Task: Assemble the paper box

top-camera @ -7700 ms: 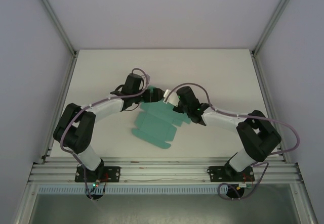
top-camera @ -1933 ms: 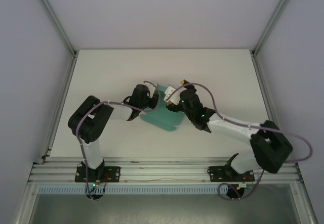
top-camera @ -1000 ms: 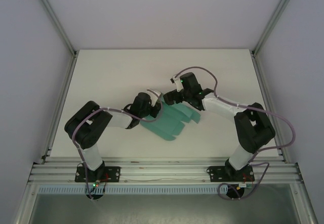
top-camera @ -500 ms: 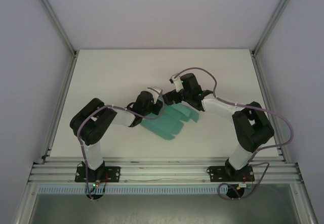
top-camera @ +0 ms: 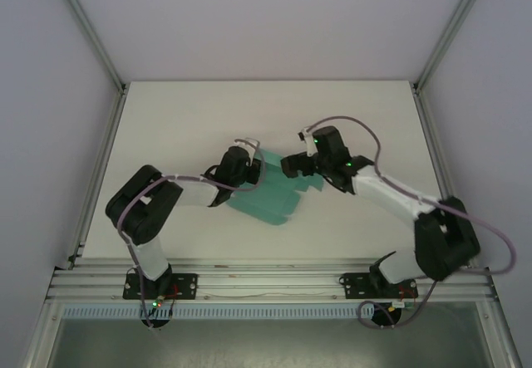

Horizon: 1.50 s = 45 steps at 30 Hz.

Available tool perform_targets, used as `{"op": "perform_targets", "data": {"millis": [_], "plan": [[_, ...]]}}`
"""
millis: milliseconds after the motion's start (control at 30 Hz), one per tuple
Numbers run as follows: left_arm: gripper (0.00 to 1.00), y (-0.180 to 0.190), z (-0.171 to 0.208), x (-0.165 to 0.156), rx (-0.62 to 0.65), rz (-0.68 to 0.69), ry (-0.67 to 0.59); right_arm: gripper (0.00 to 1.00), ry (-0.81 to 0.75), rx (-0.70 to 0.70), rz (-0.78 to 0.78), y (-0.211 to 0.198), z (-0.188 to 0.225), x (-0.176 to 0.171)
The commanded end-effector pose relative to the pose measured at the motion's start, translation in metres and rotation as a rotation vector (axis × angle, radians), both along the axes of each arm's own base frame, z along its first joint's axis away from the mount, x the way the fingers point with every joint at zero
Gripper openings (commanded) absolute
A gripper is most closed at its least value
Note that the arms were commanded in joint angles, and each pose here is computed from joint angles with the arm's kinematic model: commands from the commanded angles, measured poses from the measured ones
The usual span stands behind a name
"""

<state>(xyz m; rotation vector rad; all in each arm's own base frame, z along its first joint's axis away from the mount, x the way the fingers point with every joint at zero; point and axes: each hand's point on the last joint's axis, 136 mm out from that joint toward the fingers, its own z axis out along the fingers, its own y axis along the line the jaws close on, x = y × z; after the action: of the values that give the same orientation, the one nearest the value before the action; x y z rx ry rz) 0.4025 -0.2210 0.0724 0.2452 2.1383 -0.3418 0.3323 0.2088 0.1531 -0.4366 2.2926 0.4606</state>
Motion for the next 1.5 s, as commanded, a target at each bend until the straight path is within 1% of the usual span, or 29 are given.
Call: {"op": "perform_targets", "data": {"millis": [0, 67, 133, 233, 333, 400, 467, 533, 567, 633, 667, 733, 767, 800, 833, 867, 967, 1100, 1133, 1167, 1367, 1467], "plan": [[0.0, 0.018, 0.009, -0.007, -0.114, 0.059, 0.1, 0.98, 0.02, 0.024, -0.087, -0.032, 0.006, -0.022], [0.0, 0.021, 0.011, -0.012, -0.193, 0.034, 0.159, 0.98, 0.028, 0.077, -0.054, -0.037, 0.009, -0.036], [0.0, 0.02, 0.013, -0.017, -0.239, -0.002, 0.194, 0.97, 0.01, 0.114, 0.036, -0.03, 0.014, -0.049], [0.0, 0.013, 0.015, -0.025, -0.235, -0.068, 0.217, 0.93, -0.032, 0.148, 0.172, -0.015, 0.023, -0.059], [0.0, 0.008, 0.017, -0.029, -0.234, -0.108, 0.232, 0.87, -0.057, 0.138, 0.204, -0.009, 0.031, -0.052], [0.0, 0.003, 0.018, -0.034, -0.239, -0.146, 0.246, 0.78, -0.057, 0.12, 0.245, -0.004, 0.031, -0.05], [0.0, 0.001, 0.016, -0.035, -0.239, -0.156, 0.261, 0.68, -0.062, 0.117, 0.271, 0.0, 0.032, -0.048], [0.0, 0.001, 0.013, -0.035, -0.233, -0.154, 0.272, 0.53, -0.037, 0.113, 0.295, 0.004, 0.023, -0.046], [0.0, 0.001, 0.011, -0.034, -0.226, -0.153, 0.278, 0.44, -0.035, 0.114, 0.3, 0.006, 0.02, -0.045], [0.0, 0.002, 0.006, -0.033, -0.214, -0.14, 0.293, 0.26, -0.035, 0.116, 0.301, 0.007, 0.017, -0.042], [0.0, 0.005, 0.004, -0.03, -0.206, -0.119, 0.3, 0.2, -0.036, 0.121, 0.303, 0.009, 0.016, -0.042], [0.0, 0.008, -0.002, -0.027, -0.186, -0.09, 0.312, 0.13, -0.042, 0.124, 0.291, 0.008, 0.015, -0.04], [0.0, 0.012, -0.006, -0.024, -0.164, -0.057, 0.318, 0.04, -0.046, 0.121, 0.278, 0.007, 0.013, -0.038], [0.0, 0.017, -0.01, -0.022, -0.139, -0.026, 0.324, 0.0, -0.044, 0.115, 0.267, 0.006, 0.011, -0.038], [0.04, 0.023, -0.014, -0.018, -0.108, 0.017, 0.325, 0.0, -0.044, 0.107, 0.263, 0.005, 0.008, -0.038], [0.05, 0.031, -0.019, -0.015, -0.063, 0.074, 0.329, 0.0, -0.042, 0.101, 0.255, 0.004, 0.004, -0.039], [0.04, 0.055, -0.033, -0.007, 0.059, 0.242, 0.341, 0.0, -0.077, 0.071, 0.235, 0.004, -0.005, -0.041], [0.04, 0.074, -0.053, -0.004, 0.12, 0.382, 0.381, 0.0, -0.114, 0.039, 0.205, 0.003, -0.011, -0.046], [0.02, 0.079, -0.056, -0.004, 0.143, 0.41, 0.384, 0.0, -0.113, 0.032, 0.198, 0.002, -0.013, -0.046], [0.0, 0.082, -0.059, -0.004, 0.165, 0.434, 0.382, 0.0, -0.112, 0.022, 0.186, 0.0, -0.016, -0.046], [0.0, 0.092, -0.065, -0.006, 0.229, 0.501, 0.387, 0.0, -0.107, 0.007, 0.165, 0.0, -0.026, -0.043], [0.0, 0.088, -0.06, -0.005, 0.254, 0.488, 0.395, 0.0, -0.117, 0.006, 0.149, 0.001, -0.025, -0.038]]}}
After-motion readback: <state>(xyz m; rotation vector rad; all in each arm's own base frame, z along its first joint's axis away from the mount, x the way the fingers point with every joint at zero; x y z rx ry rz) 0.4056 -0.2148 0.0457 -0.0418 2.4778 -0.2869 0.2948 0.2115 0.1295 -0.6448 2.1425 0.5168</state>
